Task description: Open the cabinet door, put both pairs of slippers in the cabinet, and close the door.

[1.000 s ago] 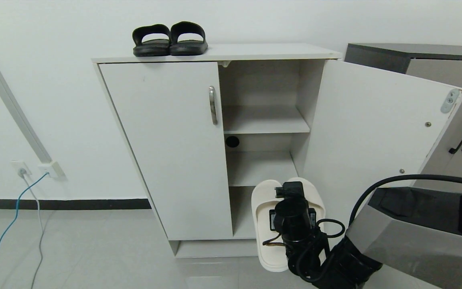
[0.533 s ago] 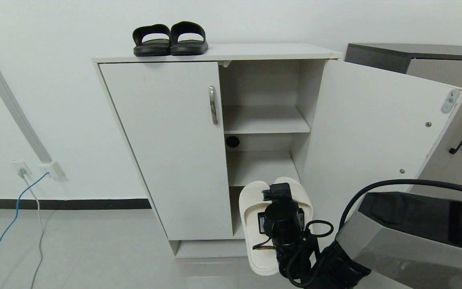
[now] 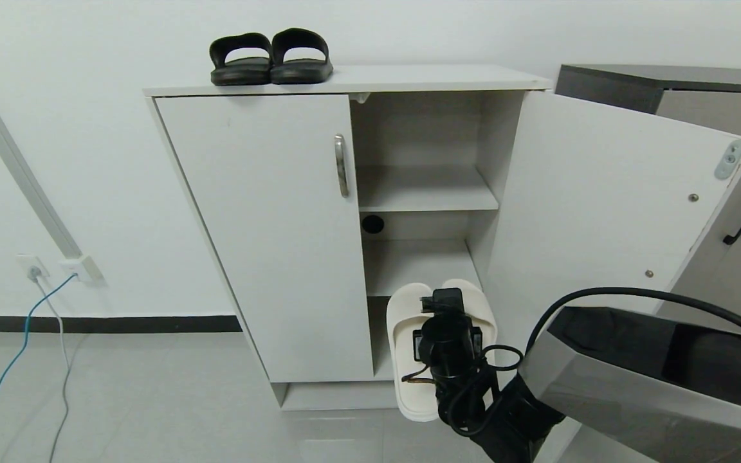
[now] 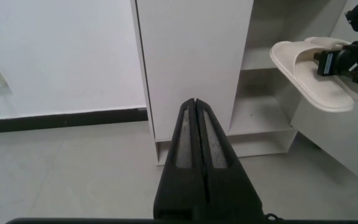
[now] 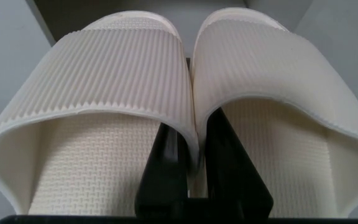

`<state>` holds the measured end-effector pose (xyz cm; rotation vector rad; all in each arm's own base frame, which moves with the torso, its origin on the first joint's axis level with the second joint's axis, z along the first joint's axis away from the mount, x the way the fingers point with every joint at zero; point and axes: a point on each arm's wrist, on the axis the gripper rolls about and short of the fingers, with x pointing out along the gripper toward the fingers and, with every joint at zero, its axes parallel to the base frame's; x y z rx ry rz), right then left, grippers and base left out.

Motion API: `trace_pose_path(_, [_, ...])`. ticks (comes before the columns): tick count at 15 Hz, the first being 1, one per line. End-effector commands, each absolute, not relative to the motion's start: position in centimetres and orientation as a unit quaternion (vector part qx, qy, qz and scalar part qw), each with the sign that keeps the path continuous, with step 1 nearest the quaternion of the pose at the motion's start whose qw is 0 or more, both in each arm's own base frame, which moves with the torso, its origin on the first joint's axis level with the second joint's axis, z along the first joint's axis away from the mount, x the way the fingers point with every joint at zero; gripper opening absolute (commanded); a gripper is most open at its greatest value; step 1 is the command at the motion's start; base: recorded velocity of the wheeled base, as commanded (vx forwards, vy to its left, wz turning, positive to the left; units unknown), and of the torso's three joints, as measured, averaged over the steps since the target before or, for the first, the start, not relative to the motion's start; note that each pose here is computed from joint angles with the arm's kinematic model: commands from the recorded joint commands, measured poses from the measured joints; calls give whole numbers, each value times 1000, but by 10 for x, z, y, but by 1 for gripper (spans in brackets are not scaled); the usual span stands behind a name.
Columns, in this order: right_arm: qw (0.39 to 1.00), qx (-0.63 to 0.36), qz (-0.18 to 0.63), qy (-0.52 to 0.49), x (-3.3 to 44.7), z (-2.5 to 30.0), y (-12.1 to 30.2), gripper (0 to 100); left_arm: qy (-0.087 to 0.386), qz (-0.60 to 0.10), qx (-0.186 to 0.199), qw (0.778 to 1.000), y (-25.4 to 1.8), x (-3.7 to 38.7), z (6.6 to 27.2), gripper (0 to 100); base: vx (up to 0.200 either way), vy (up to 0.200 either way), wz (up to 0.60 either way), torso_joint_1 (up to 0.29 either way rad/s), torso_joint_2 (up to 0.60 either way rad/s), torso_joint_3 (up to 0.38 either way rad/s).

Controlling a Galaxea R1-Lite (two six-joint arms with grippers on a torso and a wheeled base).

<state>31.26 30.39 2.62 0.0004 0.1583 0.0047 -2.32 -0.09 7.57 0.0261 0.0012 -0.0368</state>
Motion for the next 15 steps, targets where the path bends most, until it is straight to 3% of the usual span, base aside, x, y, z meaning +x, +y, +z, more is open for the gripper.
trace_pose_path(1, [997,-1,3,80,310,24,305,0,2,-18,13,1000,-1,-23,76,0,0,0,0,-2,2,-149])
trace_pose_path(6, [997,-1,4,76,308,24,306,0,1,-18,13,1000,-1,-23,76,0,0,0,0,2,0,-190])
trace_pose_path(11, [999,-35,14,-33,300,37,298,0,1,-18,13,1000,-1,-23,76,0,0,0,0,0,0,-202])
trace_pose_path(15, [998,-39,12,-44,299,42,297,0,1,-18,13,1000,-1,-23,76,0,0,0,0,5,6,-150])
